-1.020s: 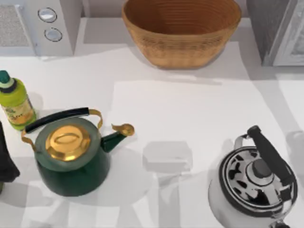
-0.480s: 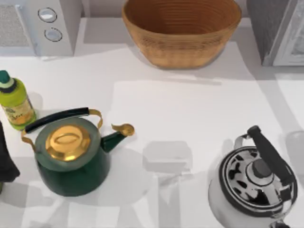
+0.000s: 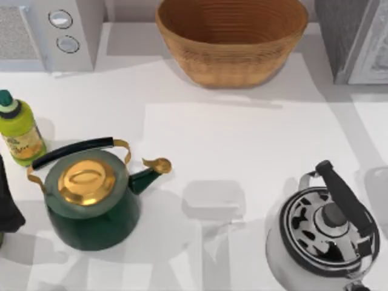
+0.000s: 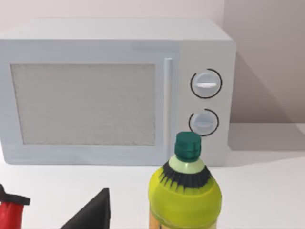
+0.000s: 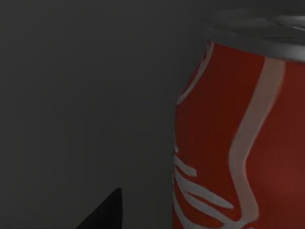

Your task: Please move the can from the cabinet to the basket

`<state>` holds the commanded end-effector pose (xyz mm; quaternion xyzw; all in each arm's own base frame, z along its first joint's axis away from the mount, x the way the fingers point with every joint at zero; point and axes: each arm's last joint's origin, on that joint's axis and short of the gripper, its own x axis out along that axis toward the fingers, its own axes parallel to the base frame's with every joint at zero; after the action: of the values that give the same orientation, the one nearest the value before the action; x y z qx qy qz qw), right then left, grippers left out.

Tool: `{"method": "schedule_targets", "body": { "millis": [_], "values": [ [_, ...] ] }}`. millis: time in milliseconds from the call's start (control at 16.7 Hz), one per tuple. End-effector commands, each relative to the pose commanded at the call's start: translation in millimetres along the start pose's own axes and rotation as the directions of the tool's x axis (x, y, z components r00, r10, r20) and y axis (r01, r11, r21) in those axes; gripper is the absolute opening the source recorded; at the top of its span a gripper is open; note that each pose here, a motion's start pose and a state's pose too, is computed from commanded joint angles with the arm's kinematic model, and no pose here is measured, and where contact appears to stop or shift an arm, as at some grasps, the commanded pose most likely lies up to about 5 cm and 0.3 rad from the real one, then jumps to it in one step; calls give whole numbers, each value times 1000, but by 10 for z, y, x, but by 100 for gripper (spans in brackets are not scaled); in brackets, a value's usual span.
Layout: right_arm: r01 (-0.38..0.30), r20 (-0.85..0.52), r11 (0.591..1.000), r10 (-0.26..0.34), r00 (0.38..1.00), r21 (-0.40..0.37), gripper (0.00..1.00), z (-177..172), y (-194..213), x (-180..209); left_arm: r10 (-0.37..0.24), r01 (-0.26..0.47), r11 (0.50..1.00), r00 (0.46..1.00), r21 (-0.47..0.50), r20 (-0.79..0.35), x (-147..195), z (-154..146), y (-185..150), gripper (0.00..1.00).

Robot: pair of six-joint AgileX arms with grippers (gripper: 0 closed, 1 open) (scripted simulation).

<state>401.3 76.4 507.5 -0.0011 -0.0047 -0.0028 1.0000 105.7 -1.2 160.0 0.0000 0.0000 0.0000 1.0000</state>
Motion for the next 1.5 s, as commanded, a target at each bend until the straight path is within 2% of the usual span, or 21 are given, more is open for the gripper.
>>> {"method": "schedule_targets", "body": {
  "millis": [600,1200,1320,1500],
  "values": [
    [0,0,1000,0,1000,0,2,0,0,0,0,0,1000,1000,0,0,0,0,0,100],
    [-2,1,1000,2,1000,1,0,9,10,-15,0,0,1000,1000,0,0,0,0,0,100],
    [-5,2,1000,5,1000,1,0,82,42,-150,0,0,1000,1000,0,0,0,0,0,100],
    [-4,4,1000,4,1000,1,0,300,85,-607,0,0,1000,1000,0,0,0,0,0,100]
  ]
}}
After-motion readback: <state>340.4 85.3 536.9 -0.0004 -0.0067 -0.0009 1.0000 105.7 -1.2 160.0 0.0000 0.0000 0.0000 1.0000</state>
